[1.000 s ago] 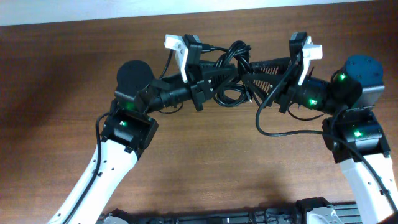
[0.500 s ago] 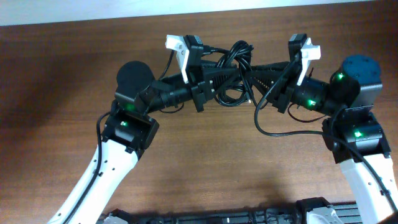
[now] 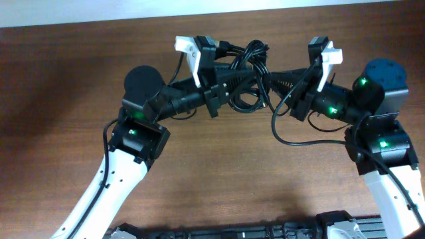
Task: Untangle cables
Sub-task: 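Grasp the lifted cable loops with the left gripper beside the right gripper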
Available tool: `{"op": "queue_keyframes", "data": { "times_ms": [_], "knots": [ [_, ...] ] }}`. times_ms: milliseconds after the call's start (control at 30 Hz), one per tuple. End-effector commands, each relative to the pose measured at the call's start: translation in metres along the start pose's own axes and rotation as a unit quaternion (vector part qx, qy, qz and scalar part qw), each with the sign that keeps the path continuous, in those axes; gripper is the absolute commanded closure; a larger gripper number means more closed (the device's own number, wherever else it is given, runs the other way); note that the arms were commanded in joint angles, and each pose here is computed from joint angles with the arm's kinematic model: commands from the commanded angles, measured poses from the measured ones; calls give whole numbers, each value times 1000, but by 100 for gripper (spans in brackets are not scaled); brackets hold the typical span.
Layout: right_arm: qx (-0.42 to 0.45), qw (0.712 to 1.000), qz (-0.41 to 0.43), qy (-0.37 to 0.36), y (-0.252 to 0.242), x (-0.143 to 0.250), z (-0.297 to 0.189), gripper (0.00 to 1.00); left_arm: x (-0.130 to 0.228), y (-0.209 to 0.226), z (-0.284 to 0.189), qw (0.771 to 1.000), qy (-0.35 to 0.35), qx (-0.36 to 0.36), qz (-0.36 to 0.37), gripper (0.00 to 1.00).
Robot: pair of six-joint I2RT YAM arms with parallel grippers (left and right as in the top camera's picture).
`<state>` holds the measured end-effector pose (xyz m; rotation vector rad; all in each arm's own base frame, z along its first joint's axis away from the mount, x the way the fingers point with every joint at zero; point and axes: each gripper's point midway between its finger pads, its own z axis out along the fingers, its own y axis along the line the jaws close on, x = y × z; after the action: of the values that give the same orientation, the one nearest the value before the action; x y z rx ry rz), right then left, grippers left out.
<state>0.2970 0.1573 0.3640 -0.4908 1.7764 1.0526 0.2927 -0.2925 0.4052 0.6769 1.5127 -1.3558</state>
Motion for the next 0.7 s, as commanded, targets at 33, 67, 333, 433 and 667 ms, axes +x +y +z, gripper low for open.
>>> {"op": "queue_keyframes", "data": {
  "times_ms": [33, 67, 333, 433, 667],
  "knots": [
    [64, 998, 19, 3, -16, 3, -5, 96, -20, 12, -6, 999, -32, -35, 21, 100],
    [70, 997, 26, 8, -18, 7, -6, 96, -21, 17, -8, 998, -33, -41, 19, 100],
    [145, 988, 46, 13, -33, 16, -21, 96, -25, 35, -20, 997, -36, -69, 13, 100],
    [159, 986, 46, 11, -30, 18, -28, 96, -25, 35, -20, 997, -35, -67, 13, 100],
    [160, 987, 28, -9, -17, 9, -38, 83, -22, 29, -20, 998, -26, -50, 13, 100]
  ]
}}
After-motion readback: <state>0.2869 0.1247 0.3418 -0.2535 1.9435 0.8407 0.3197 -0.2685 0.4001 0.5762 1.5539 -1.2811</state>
